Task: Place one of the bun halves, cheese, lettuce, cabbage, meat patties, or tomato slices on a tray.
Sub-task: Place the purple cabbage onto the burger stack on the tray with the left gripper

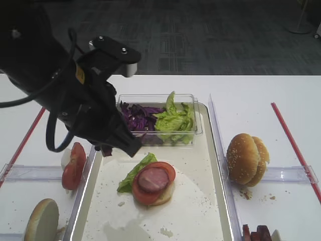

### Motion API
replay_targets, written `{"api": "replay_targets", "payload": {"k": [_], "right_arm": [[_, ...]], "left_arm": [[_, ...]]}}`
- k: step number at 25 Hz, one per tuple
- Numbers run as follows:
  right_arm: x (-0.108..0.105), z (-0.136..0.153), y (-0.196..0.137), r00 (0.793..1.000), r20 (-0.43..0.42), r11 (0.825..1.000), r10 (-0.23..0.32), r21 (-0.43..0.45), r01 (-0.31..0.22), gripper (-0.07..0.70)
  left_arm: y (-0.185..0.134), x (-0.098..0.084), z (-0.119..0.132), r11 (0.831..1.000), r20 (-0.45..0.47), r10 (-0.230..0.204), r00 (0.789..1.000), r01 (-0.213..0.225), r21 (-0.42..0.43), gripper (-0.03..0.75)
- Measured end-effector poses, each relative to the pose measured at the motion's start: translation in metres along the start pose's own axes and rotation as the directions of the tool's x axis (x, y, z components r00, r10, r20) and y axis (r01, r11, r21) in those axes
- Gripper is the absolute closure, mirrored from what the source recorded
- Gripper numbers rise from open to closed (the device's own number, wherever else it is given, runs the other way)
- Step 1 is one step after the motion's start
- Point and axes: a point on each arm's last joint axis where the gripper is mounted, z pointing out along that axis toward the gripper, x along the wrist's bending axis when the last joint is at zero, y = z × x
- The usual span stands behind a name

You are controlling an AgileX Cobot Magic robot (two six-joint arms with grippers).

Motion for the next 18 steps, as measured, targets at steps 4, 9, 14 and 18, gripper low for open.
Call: {"api": "replay_targets", "payload": {"k": [4,9,14,18], "right_arm": [[0.000,0.000,0.000,1.000,0.000,1.000,0.000,0.000,0.000,0.563],[0.000,0.000,0.000,1.000,0.000,1.000,0.000,0.000,0.000,0.563],[0.000,0.000,0.000,1.000,0.000,1.000,0.000,0.000,0.000,0.563],[0.000,0.000,0.000,1.000,0.000,1.000,0.000,0.000,0.000,0.563]], "left_arm": [[0.000,-0.025,-0.001,0.998,0.045,0.067,0.997,-0.067,-0.006,0.686],[0.000,-0.037,-0.002,0.995,0.064,0.101,0.993,-0.100,-0.017,0.686],[0.001,-0.038,0.008,0.995,0.065,0.102,0.993,-0.102,0.004,0.686],[0.003,-0.040,0.022,0.995,0.066,0.099,0.993,-0.100,0.010,0.686]]}}
